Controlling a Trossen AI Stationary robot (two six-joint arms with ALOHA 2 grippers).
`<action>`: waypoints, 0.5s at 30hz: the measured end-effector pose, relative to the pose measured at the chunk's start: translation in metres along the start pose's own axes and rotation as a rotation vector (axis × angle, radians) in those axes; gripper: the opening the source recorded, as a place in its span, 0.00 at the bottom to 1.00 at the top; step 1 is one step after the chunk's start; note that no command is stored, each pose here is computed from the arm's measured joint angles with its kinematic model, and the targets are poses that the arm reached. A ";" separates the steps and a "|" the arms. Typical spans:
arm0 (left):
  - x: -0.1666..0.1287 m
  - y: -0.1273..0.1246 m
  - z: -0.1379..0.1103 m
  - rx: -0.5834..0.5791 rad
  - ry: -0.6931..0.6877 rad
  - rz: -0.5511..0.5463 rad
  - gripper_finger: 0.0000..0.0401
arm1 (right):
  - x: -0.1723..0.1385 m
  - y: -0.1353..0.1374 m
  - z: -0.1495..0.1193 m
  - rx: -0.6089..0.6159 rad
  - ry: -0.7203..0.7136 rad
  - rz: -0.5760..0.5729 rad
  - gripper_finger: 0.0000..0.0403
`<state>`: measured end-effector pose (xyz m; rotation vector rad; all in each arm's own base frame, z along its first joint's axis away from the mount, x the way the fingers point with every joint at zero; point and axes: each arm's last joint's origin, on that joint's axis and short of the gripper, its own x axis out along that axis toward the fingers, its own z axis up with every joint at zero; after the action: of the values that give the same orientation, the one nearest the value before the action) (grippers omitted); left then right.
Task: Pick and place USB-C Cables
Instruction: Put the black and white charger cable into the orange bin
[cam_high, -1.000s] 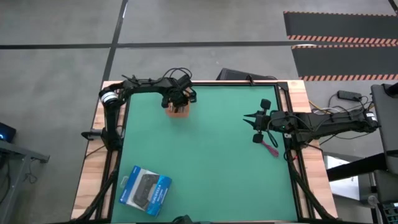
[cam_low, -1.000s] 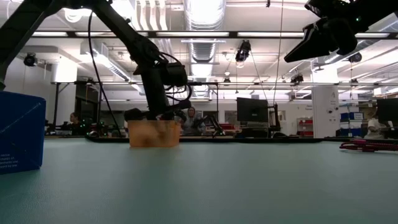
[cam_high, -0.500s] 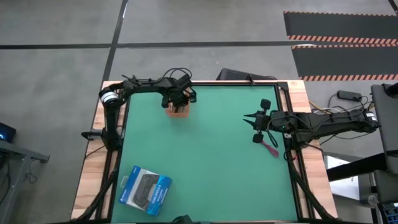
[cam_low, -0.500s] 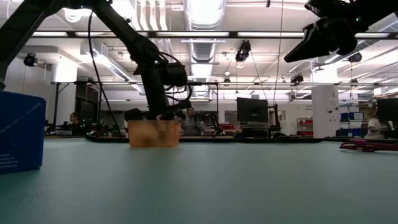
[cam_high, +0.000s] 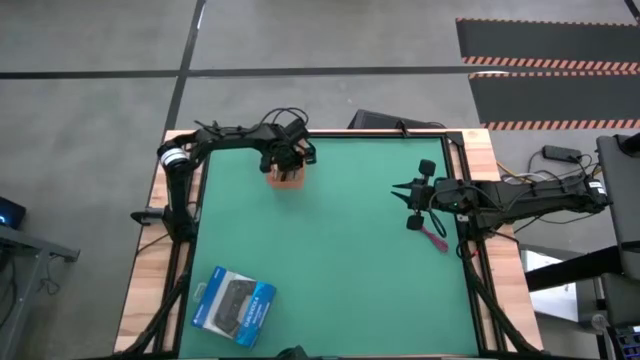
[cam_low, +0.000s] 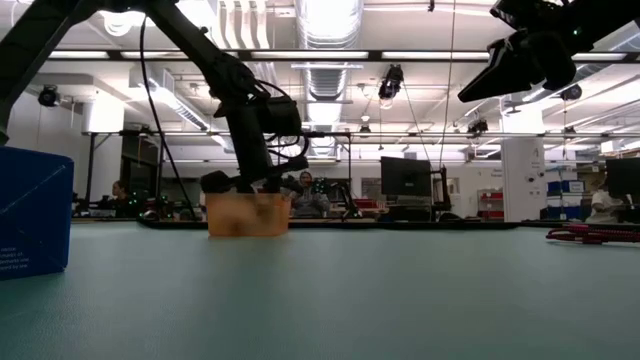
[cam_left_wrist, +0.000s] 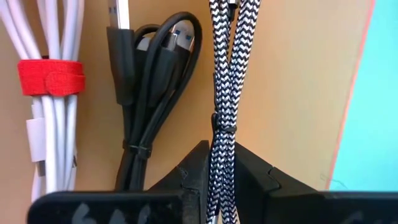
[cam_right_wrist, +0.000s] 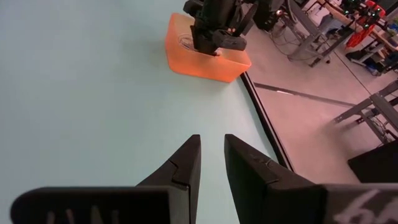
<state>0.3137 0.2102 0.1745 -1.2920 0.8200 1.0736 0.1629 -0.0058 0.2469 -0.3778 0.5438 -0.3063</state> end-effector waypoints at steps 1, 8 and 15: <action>-0.001 0.000 0.000 0.000 -0.001 -0.001 0.10 | 0.000 0.000 0.000 0.000 0.000 0.000 0.16; -0.004 -0.001 0.000 0.019 -0.004 -0.010 0.10 | 0.000 0.000 0.000 0.000 0.000 0.000 0.16; -0.004 -0.002 0.000 0.019 0.012 -0.031 0.10 | 0.000 0.000 0.000 0.010 0.000 0.000 0.16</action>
<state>0.3144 0.2097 0.1794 -1.2923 0.8149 1.0325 0.1629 -0.0058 0.2469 -0.3676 0.5422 -0.3088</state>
